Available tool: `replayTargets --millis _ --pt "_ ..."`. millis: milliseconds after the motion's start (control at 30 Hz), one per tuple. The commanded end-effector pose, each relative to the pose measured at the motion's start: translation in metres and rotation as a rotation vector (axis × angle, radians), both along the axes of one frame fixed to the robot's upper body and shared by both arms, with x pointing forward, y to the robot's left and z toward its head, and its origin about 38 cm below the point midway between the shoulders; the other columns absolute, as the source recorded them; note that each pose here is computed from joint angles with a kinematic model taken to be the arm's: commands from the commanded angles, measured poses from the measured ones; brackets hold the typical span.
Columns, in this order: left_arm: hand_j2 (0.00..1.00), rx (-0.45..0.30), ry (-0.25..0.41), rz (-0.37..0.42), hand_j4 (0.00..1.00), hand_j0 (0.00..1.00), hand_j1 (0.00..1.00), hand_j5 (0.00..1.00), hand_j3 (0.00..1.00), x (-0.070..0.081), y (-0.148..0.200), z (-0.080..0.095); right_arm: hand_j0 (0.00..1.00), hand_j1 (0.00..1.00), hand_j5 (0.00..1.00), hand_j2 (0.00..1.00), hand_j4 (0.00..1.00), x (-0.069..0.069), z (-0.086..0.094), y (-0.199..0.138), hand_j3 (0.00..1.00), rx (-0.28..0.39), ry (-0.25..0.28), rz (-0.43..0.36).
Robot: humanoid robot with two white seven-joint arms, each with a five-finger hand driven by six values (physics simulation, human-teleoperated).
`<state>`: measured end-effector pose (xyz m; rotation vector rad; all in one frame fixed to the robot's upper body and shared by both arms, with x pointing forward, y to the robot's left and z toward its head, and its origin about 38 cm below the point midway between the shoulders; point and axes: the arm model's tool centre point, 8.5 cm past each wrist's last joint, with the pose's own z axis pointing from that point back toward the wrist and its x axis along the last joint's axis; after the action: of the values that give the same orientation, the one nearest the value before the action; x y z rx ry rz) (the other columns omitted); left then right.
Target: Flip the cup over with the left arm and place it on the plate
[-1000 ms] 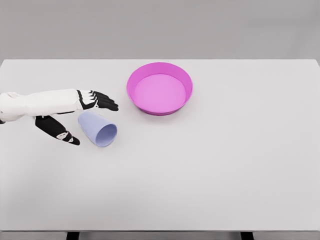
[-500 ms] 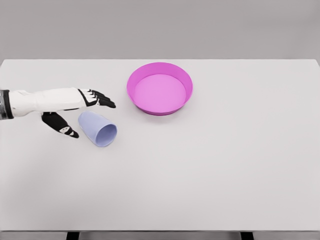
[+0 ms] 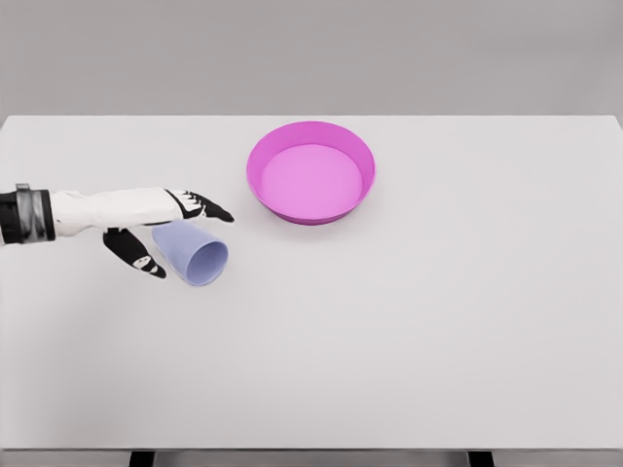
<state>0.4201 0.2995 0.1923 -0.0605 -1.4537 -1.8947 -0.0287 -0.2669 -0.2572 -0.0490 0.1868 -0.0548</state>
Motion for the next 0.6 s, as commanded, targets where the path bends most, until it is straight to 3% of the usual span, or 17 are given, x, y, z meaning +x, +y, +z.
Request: replayTargets --millis 0,167,367,567 --pt "1.0 -0.008 0.01 0.014 1.0 1.0 1.0 1.0 1.0 0.003 0.001 -0.003 1.0 1.0 1.0 1.0 1.0 -0.001 0.0 0.0 1.0 0.0 0.0 0.0" --pt "1.0 0.03 0.004 0.02 1.0 1.0 1.0 1.0 1.0 0.003 0.005 -0.008 1.0 1.0 1.0 1.0 1.0 0.0 0.0 0.0 1.0 0.0 0.0 0.0" --pt "1.0 0.027 0.009 -0.01 1.0 1.0 1.0 1.0 1.0 0.003 -0.011 -0.015 1.0 1.0 1.0 1.0 1.0 -0.001 0.0 0.0 1.0 0.0 0.002 0.0" --pt "1.0 0.037 0.018 0.007 1.0 1.0 1.0 1.0 1.0 0.005 -0.004 -0.019 1.0 1.0 1.0 1.0 1.0 -0.001 0.0 0.0 1.0 0.0 0.002 0.0"
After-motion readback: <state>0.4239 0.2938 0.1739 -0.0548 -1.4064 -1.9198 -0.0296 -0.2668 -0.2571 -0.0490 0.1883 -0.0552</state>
